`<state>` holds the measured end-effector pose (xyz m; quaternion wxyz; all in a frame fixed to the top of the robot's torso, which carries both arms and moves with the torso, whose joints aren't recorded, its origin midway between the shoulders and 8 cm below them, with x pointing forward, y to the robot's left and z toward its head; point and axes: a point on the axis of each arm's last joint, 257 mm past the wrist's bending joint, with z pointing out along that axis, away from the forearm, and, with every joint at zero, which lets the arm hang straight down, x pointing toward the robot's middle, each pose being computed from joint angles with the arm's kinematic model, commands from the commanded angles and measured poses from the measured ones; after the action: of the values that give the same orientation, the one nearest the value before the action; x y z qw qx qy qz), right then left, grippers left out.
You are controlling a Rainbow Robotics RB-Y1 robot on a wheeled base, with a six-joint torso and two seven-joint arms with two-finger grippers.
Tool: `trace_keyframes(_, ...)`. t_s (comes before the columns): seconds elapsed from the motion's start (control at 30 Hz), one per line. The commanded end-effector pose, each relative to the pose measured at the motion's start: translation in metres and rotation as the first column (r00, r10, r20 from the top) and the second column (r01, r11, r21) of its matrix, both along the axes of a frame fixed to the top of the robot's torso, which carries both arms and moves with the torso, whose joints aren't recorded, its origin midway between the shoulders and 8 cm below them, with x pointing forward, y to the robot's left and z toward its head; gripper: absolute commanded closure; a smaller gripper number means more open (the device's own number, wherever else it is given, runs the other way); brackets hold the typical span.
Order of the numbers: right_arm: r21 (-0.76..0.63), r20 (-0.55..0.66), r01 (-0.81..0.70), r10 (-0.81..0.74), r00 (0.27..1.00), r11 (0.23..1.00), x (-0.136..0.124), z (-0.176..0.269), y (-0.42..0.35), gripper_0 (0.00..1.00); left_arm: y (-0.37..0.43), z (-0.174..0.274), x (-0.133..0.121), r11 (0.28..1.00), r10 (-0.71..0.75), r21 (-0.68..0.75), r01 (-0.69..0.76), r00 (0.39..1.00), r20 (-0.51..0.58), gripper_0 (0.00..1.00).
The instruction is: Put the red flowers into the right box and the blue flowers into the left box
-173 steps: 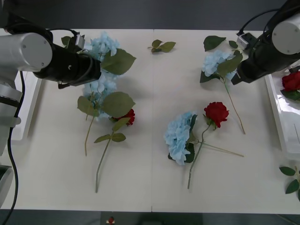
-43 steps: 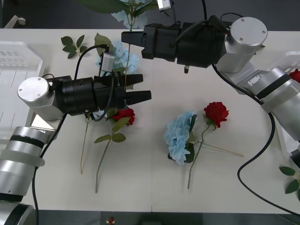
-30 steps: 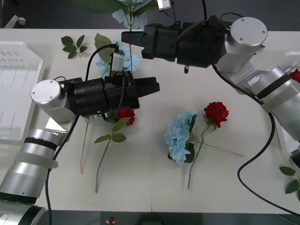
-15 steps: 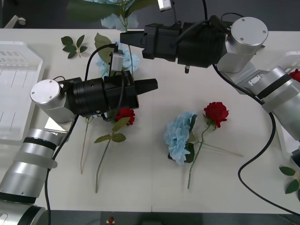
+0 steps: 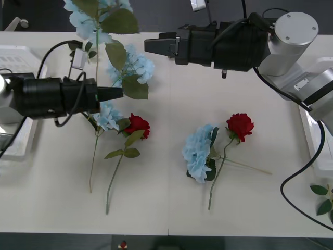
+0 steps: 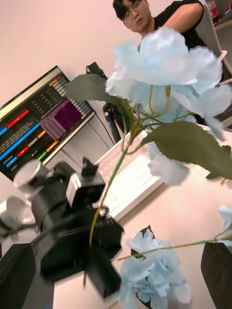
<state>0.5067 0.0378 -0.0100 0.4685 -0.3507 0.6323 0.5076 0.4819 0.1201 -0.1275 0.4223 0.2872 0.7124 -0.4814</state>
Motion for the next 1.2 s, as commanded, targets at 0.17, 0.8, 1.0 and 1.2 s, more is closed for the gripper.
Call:
trace_keyframes(0.17, -0.179, 0.009, -0.050, 0.052, 0.999, 0.983, -0.019, 0.003, -0.053, 0.00, 0.141, 0.040, 0.010, 0.955, 0.203, 0.230, -0.186, 0.978, -0.050, 1.00)
trace_keyframes(0.8, -0.523, -0.628, 0.197, -0.531, 0.568, 0.829, -0.081, -0.095, -0.159, 0.00, 0.424, 0.003, -0.011, 0.480, 0.730, 0.550, -0.684, 0.659, 0.183, 1.00)
trace_keyframes(1.0, -0.640, -0.599, 0.269, -0.686, 0.412, 0.720, -0.102, -0.140, -0.192, 0.00, 0.446, -0.046, -0.006, 0.375, 0.776, 0.553, -0.744, 0.578, 0.251, 1.00)
trace_keyframes(1.2, -0.694, -0.589, 0.328, -0.767, 0.254, 0.641, -0.113, -0.181, -0.222, 0.00, 0.457, -0.082, 0.003, 0.321, 0.802, 0.550, -0.771, 0.530, 0.274, 1.00)
